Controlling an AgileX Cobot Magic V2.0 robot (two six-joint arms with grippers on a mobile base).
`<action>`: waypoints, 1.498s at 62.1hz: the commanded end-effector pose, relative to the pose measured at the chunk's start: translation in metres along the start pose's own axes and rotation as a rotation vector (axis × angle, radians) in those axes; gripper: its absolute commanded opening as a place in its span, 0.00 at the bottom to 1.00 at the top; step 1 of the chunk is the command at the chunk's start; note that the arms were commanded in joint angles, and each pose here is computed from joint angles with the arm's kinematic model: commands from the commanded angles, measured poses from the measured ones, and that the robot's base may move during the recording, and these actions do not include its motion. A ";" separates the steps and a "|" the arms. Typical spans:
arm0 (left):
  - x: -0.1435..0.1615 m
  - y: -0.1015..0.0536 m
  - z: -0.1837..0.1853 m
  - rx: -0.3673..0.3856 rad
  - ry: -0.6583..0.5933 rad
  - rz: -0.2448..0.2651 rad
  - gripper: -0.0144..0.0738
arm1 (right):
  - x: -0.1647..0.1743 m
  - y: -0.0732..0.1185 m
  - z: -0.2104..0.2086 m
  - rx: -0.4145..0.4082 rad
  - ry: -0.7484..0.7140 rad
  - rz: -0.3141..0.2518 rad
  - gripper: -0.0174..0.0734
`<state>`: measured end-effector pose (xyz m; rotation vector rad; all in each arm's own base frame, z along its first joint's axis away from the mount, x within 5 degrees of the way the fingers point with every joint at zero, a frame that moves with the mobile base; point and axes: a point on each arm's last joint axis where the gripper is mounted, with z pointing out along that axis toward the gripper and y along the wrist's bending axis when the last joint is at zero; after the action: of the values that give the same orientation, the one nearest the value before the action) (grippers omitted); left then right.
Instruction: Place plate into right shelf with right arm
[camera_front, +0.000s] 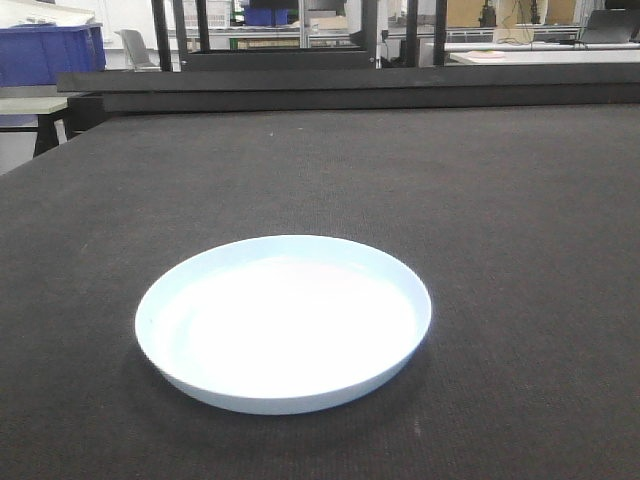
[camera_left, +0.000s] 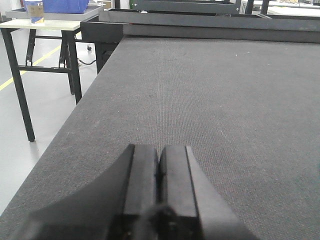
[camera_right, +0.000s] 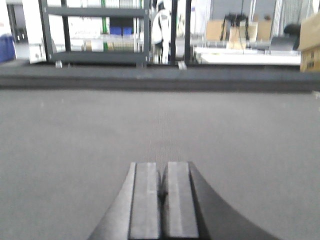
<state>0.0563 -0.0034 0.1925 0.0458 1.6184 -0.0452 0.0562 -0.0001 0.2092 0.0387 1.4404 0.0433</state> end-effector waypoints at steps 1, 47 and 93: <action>-0.005 0.000 0.000 -0.003 -0.081 -0.009 0.11 | -0.017 0.000 -0.001 0.004 -0.158 -0.005 0.25; -0.005 0.000 0.000 -0.003 -0.081 -0.009 0.11 | -0.174 0.022 -0.009 -0.130 0.290 -0.016 0.25; -0.005 0.000 0.000 -0.003 -0.081 -0.009 0.11 | -0.139 0.068 0.141 -0.498 0.938 0.343 0.25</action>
<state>0.0563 -0.0034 0.1925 0.0458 1.6184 -0.0452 0.1612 0.0537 0.3602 -0.1847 2.3704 0.7293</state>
